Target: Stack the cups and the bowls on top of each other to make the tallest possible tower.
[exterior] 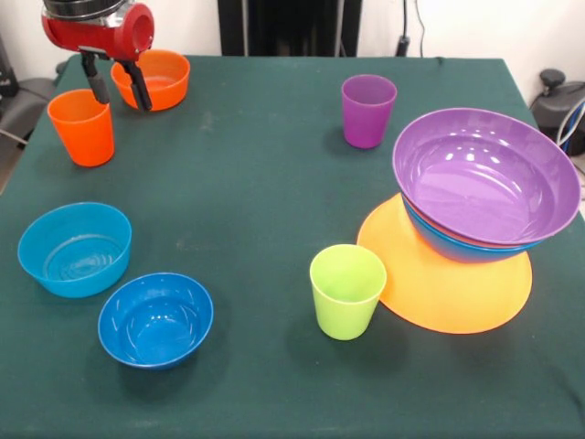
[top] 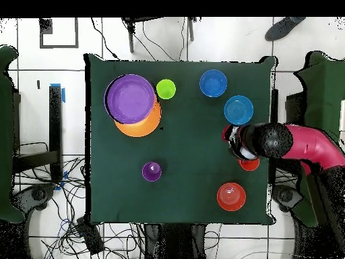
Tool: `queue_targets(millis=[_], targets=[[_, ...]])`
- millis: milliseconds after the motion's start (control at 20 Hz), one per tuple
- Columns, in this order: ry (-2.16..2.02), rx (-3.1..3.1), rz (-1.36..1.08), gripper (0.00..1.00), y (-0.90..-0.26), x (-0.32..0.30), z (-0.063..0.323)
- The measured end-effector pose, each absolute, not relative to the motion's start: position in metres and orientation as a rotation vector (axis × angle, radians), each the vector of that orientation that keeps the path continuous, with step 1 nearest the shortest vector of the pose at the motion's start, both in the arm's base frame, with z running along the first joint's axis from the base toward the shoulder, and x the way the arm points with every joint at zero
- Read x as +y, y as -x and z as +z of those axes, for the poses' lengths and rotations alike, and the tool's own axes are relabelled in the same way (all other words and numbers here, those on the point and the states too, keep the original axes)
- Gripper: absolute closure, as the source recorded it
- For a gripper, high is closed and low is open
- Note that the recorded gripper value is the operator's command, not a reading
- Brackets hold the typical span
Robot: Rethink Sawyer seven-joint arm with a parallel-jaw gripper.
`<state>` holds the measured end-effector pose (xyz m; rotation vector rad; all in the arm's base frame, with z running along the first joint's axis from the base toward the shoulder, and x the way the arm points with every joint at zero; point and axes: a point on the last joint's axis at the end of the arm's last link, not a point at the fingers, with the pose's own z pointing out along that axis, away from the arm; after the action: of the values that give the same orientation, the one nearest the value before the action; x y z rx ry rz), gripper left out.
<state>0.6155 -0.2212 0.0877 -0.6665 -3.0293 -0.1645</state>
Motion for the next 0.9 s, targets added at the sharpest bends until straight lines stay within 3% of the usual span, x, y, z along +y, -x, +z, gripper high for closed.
queue_targets(millis=[900], targets=[[0.692,-3.033,-0.161,0.0,-0.616,-0.232,0.089]])
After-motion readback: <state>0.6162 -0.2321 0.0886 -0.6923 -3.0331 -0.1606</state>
